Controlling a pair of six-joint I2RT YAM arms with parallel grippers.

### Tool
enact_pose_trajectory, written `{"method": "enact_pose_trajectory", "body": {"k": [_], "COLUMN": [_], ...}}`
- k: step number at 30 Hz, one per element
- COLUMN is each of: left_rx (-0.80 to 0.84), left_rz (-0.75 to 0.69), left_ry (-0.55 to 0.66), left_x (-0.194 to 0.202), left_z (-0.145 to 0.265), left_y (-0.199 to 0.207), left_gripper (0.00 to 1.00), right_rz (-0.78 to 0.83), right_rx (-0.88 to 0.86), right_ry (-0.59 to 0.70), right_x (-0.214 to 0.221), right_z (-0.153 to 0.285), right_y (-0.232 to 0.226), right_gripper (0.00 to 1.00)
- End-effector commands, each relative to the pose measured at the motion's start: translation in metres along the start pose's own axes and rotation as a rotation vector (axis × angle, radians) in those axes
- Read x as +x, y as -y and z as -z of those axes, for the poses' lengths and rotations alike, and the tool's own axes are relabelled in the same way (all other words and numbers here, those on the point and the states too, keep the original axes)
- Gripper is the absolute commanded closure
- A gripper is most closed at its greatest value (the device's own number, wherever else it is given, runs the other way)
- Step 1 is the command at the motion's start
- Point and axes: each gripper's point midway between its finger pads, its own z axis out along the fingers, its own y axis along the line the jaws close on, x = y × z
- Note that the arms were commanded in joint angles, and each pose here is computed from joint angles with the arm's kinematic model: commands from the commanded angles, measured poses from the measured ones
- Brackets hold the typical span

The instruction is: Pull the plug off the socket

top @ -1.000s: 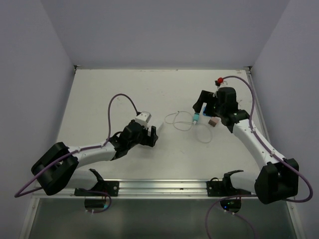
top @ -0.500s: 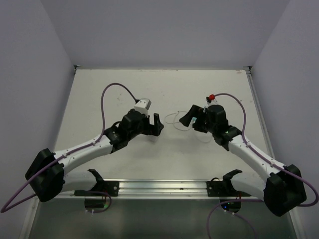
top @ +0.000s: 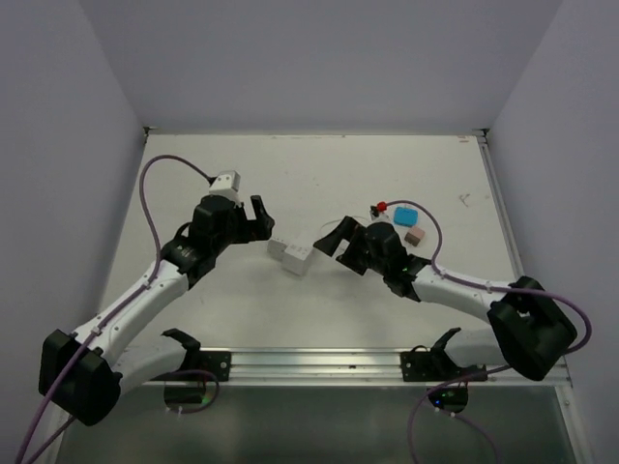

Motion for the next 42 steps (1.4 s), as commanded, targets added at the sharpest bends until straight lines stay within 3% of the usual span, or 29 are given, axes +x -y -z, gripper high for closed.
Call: {"method": "enact_pose_trajectory", "body": {"k": [1, 12, 31, 42], "left_rx": [-0.027, -0.078, -0.075, -0.068], "left_rz": [0.006, 0.040, 0.061, 0.064], "left_ry": [-0.024, 0.060, 0.060, 0.056], "left_x": [0.008, -0.001, 0.002, 0.002], "left_z": [0.012, 0.031, 0.026, 0.026], "left_y": [-0.026, -0.074, -0.082, -0.082], "left_gripper": [0.00, 0.00, 0.00, 0.00], "right_rz": [-0.059, -0.126, -0.264, -0.253], "right_rx": [-0.074, -0.186, -0.255, -0.257], "right_ry": [0.006, -0.056, -0.039, 0.015], "right_x": [0.008, 0.037, 0.054, 0.045], "right_z": [-0.016, -0.044, -0.055, -0.055], "right_y": [-0.021, -0.033, -0.019, -0.015], "right_gripper": [0.01, 0.01, 0.03, 0.23]}}
